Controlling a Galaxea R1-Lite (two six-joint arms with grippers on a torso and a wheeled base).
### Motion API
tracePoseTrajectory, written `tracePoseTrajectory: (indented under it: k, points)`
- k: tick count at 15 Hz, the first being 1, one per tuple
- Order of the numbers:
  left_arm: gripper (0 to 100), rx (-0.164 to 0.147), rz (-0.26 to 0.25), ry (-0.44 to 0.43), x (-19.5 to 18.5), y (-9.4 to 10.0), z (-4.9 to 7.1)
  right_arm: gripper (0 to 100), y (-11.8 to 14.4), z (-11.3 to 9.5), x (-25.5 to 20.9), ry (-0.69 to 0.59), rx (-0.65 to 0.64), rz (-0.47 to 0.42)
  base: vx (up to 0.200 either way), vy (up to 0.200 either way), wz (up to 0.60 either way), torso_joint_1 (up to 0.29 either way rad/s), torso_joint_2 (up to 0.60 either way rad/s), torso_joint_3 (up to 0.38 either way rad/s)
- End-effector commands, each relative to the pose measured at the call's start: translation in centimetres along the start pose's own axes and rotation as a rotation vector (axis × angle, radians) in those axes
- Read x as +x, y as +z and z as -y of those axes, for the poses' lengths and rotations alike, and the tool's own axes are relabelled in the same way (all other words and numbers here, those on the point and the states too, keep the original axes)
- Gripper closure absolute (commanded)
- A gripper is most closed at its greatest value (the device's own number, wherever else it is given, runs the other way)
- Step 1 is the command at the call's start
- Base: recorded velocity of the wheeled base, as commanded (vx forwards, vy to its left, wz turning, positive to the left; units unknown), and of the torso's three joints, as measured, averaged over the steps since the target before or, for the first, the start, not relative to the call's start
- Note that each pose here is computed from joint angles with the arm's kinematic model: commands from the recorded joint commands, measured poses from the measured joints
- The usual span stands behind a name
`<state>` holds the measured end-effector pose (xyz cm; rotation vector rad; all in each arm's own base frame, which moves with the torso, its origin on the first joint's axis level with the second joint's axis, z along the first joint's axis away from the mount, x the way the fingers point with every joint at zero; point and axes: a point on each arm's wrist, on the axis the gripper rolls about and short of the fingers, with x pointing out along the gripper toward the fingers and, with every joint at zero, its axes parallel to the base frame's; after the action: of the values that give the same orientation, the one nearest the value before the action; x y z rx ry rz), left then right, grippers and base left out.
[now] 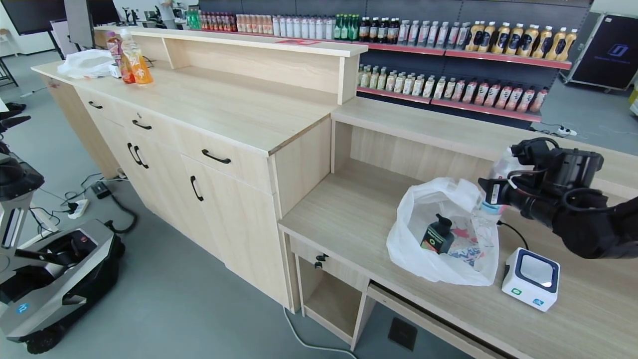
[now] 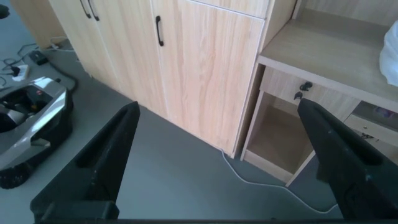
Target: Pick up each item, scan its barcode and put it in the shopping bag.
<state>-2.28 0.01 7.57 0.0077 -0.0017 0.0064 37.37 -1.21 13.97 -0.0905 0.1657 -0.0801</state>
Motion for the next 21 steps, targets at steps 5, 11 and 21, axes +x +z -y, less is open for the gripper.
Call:
tracePoseTrajectory:
  k: [5, 11, 21]
  points:
    - [0, 0.0, 0.0, 0.001, 0.0, 0.0, 0.0, 100, -4.4, 0.0, 4.6, 0.085, 0.006, -0.019, 0.0, 0.0, 0.0, 0.0, 0.0, 0.0]
    - [0, 0.0, 0.0, 0.001, 0.0, 0.0, 0.0, 100, -5.9, 0.2, 5.9, 0.132, 0.019, -0.01, 0.0, 0.0, 0.0, 0.0, 0.0, 0.0]
    - [0, 0.0, -0.002, 0.001, 0.0, 0.0, 0.0, 100, -8.8, 1.5, 8.1, 0.112, 0.021, -0.02, 0.0, 0.0, 0.0, 0.0, 0.0, 0.0]
